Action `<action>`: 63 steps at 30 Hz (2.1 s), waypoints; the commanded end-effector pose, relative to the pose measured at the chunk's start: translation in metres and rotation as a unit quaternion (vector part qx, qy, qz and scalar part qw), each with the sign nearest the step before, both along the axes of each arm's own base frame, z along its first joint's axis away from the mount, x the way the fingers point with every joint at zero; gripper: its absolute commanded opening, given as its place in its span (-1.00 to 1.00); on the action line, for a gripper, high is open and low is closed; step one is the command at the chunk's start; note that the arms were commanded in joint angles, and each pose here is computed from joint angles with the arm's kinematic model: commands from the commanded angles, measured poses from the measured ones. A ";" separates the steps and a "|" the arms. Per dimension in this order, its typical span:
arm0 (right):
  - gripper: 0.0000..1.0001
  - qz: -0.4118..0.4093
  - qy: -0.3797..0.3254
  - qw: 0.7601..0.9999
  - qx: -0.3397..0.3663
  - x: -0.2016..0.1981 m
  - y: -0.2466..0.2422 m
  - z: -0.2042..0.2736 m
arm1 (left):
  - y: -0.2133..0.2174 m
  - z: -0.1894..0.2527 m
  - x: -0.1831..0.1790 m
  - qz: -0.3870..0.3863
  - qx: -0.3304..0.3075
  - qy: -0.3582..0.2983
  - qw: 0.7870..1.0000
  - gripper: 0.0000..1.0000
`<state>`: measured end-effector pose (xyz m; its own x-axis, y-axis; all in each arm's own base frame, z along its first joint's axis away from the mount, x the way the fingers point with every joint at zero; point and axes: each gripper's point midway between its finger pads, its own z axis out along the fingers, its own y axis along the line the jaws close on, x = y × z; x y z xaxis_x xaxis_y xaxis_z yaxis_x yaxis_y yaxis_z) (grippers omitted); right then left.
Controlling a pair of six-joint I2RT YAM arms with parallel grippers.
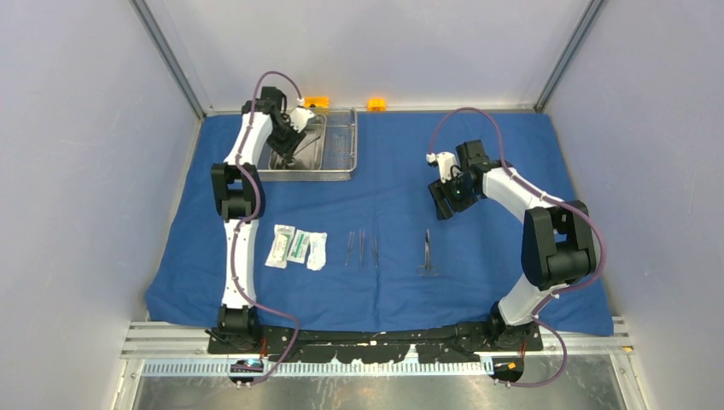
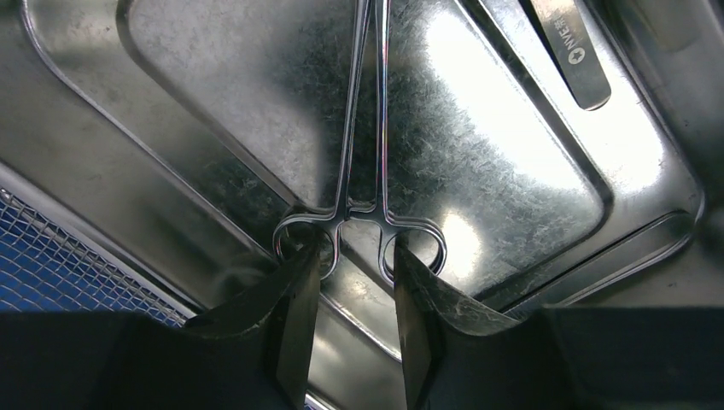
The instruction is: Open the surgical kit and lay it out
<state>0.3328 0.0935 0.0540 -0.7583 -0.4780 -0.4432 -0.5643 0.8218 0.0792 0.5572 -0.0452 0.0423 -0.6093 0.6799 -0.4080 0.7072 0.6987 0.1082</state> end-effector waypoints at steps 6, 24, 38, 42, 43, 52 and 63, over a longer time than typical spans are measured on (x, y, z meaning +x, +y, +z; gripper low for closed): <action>0.25 0.009 -0.022 1.000 0.007 0.012 0.005 0.013 | -0.002 -0.042 -0.025 0.008 -0.029 0.082 0.996 -0.14; 0.25 0.008 -0.021 1.000 0.009 0.011 0.005 0.013 | -0.012 -0.056 -0.045 -0.014 -0.021 0.120 0.992 -0.44; 0.24 0.009 -0.020 1.000 0.009 0.013 0.006 0.013 | -0.012 -0.054 -0.039 -0.016 0.005 0.104 0.994 -1.00; 0.24 0.008 -0.021 1.000 0.009 0.013 0.006 0.013 | -0.015 -0.020 -0.020 -0.004 -0.016 0.048 0.999 -1.00; 0.24 0.008 -0.020 1.000 0.009 0.012 0.005 0.013 | -0.016 -0.009 -0.015 0.000 -0.018 0.030 0.999 -1.00; 0.24 0.009 -0.021 1.000 0.008 0.012 0.005 0.013 | -0.014 0.034 0.003 0.015 -0.034 -0.026 0.999 -1.00; 0.23 0.009 -0.019 1.000 0.009 0.012 0.006 0.012 | -0.016 0.064 0.000 0.018 -0.048 -0.047 0.998 -1.00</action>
<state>0.3326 0.0937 0.0548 -0.7588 -0.4784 -0.4420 -0.5648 0.8213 0.0808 0.5486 -0.0585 0.0451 -0.6424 0.6394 -0.4225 0.6873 0.7246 0.0514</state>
